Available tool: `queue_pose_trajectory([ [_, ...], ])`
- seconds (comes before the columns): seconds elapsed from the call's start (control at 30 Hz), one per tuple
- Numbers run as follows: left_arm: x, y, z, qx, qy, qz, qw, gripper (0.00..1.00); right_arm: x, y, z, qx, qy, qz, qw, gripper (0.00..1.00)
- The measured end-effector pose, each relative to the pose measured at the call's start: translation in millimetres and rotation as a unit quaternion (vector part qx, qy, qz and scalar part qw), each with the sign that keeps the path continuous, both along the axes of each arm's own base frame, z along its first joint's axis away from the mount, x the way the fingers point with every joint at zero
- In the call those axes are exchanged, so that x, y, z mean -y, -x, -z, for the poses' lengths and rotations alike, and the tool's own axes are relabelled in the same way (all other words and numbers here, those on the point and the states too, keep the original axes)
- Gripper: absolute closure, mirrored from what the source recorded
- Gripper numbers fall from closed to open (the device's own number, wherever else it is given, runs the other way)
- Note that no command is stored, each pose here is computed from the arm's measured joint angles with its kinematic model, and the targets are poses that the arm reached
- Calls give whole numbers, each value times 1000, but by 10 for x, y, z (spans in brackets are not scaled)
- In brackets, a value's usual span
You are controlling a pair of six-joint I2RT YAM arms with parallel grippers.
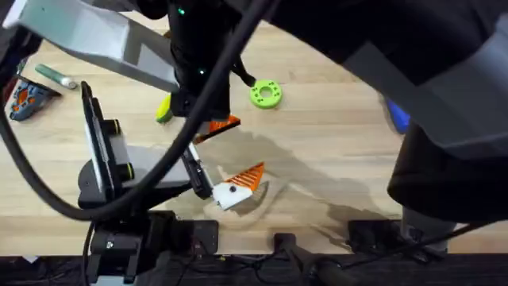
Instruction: Pick up the gripper from the table and insert it into the empty holder that is missing its gripper. Then pick up a screw, insert it into the mounting hole, and use the screwdriver to tighten it. Finally, clean up the table by picking up the vegetable and placing it into the bucket.
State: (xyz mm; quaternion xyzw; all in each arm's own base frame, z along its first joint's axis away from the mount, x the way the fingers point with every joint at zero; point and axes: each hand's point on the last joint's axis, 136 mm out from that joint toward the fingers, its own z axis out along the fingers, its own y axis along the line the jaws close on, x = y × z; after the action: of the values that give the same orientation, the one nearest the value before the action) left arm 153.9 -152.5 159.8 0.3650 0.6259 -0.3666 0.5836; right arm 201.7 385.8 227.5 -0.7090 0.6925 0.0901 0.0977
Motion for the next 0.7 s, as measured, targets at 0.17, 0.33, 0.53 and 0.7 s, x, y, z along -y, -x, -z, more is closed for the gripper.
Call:
queue_pose_trajectory([
  [0.17,0,0,0,0,0,0,1000,15,0,0,2,0,0,0,1000,997],
  [0.33,0,0,0,0,0,0,1000,15,-11,3,36,-2,4,-1,1000,997],
  [0.53,1,1,3,-5,2,0,1000,14,-46,4,127,-7,12,-5,1000,997],
  [0.7,3,5,3,-5,2,2,1000,15,-43,6,127,-7,13,-5,1000,997],
])
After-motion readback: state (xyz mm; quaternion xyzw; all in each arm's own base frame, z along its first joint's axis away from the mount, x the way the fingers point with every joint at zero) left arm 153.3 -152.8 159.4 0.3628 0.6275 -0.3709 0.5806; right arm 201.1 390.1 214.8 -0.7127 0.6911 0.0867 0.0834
